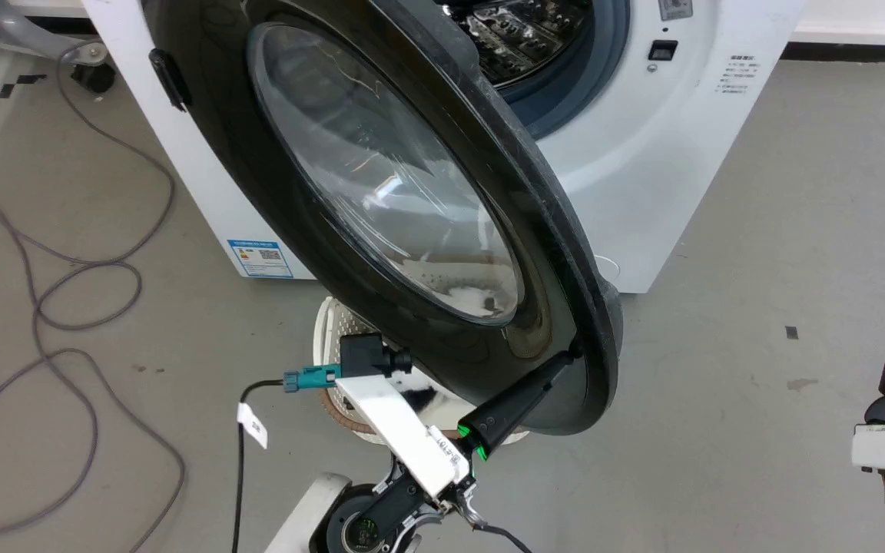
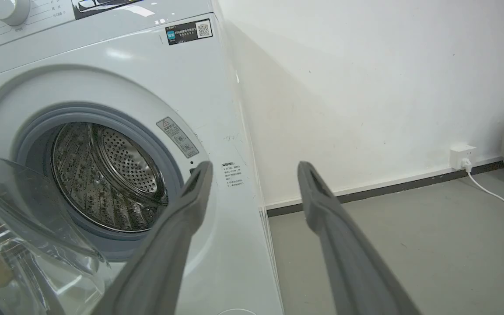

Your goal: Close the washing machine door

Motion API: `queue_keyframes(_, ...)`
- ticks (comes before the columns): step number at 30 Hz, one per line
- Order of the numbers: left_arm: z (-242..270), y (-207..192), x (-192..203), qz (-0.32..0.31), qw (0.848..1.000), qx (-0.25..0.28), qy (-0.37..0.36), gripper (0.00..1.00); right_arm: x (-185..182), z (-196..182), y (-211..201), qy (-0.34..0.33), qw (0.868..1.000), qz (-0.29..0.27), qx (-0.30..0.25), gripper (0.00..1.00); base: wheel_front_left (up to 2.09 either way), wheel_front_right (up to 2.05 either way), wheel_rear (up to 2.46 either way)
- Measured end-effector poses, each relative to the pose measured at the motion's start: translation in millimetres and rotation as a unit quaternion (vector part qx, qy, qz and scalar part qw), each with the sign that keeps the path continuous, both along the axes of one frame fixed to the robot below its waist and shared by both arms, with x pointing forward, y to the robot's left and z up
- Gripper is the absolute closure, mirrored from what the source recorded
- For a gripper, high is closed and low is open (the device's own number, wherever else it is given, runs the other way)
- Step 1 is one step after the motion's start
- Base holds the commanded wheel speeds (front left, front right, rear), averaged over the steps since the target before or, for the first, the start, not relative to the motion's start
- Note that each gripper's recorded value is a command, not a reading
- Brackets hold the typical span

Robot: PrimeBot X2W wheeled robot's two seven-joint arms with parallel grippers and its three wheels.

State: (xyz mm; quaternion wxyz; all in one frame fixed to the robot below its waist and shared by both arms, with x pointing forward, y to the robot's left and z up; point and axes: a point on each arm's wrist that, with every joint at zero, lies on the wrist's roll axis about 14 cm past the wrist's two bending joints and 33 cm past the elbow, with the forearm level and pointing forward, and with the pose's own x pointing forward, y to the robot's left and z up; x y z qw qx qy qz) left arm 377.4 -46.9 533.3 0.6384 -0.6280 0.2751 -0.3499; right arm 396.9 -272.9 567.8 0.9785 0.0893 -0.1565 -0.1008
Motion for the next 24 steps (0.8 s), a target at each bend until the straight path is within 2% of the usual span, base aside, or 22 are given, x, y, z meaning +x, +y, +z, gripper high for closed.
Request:
queue_keyframes(4, 13, 8, 3, 0.027, 0.998, 0.030, -0.052, 1.00, 2, 1, 3, -0.003, 1.000, 0.005, 0.001, 0.00, 0.00, 0.00, 0.00)
queue_keyframes(7, 23, 21, 7, 0.061, 0.989, 0.072, -0.111, 1.00, 4, 2, 5, -0.004, 1.000, 0.008, 0.002, 0.00, 0.00, 0.00, 0.00)
queue_keyframes(10, 29, 42, 18, 0.122, 0.970, 0.122, -0.172, 1.00, 7, 2, 9, -0.005, 1.000, 0.013, 0.003, 0.00, 0.00, 0.00, 0.00)
queue_keyframes(12, 32, 62, 30, 0.174, 0.945, 0.169, -0.221, 1.00, 7, 3, 11, -0.006, 1.000, 0.016, 0.004, 0.00, 0.00, 0.00, 0.00)
queue_keyframes(14, 28, 90, 42, 0.230, 0.904, 0.234, -0.273, 1.00, 8, 4, 12, -0.008, 1.000, 0.018, 0.004, 0.00, 0.00, 0.00, 0.00)
queue_keyframes(17, 20, 132, 60, 0.296, 0.833, 0.347, -0.313, 1.00, 8, 5, 14, -0.010, 1.000, 0.021, 0.005, 0.00, 0.00, 0.00, 0.00)
queue_keyframes(19, 30, 157, 71, 0.340, 0.779, 0.408, -0.333, 1.00, 9, 5, 15, -0.009, 1.000, 0.022, 0.004, 0.00, 0.00, 0.00, 0.00)
queue_keyframes(23, 71, 196, 78, 0.427, 0.657, 0.489, -0.383, 1.00, 12, 2, 17, -0.005, 1.000, 0.025, 0.001, 0.00, 0.00, 0.00, 0.00)
queue_keyframes(24, 76, 203, 76, 0.443, 0.633, 0.504, -0.386, 1.00, 12, 2, 17, -0.004, 1.000, 0.025, 0.001, 0.00, 0.00, 0.00, 0.00)
